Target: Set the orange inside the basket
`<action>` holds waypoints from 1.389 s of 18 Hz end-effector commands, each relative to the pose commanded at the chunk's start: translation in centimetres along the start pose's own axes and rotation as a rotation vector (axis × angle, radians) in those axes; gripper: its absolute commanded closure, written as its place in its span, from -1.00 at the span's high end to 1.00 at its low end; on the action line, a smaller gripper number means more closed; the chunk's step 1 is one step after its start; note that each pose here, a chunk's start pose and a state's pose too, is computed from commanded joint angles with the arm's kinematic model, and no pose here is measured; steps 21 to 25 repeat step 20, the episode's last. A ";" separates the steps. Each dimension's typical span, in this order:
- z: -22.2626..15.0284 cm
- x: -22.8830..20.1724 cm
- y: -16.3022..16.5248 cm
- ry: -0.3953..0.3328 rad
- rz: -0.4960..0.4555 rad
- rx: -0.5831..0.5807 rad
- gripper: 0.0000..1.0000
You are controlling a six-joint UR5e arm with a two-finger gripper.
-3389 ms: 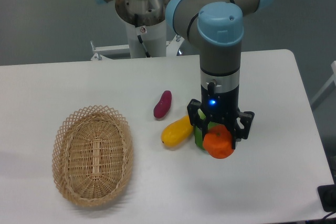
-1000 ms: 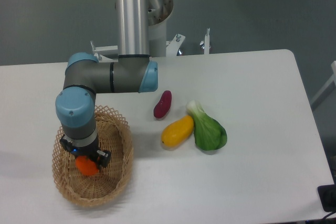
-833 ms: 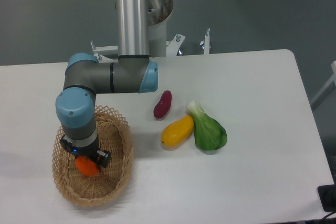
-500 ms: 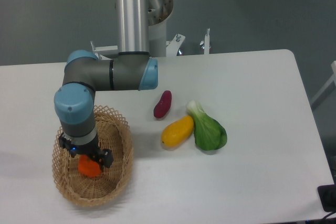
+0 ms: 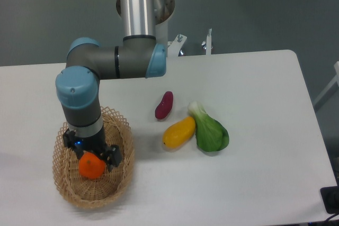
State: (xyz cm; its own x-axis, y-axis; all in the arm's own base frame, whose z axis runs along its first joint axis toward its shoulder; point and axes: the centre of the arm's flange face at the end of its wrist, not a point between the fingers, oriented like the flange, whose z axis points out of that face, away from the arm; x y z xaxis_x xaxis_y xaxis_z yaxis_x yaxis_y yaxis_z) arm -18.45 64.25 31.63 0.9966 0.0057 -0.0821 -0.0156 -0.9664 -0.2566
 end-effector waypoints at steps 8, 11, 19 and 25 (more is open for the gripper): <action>-0.9 -1.0 0.5 -0.008 0.023 0.007 1.00; -1.2 -1.7 0.9 -0.011 0.021 0.003 1.00; -1.2 -2.1 1.0 -0.013 0.028 0.003 1.00; -1.2 -2.1 1.0 -0.013 0.028 0.003 1.00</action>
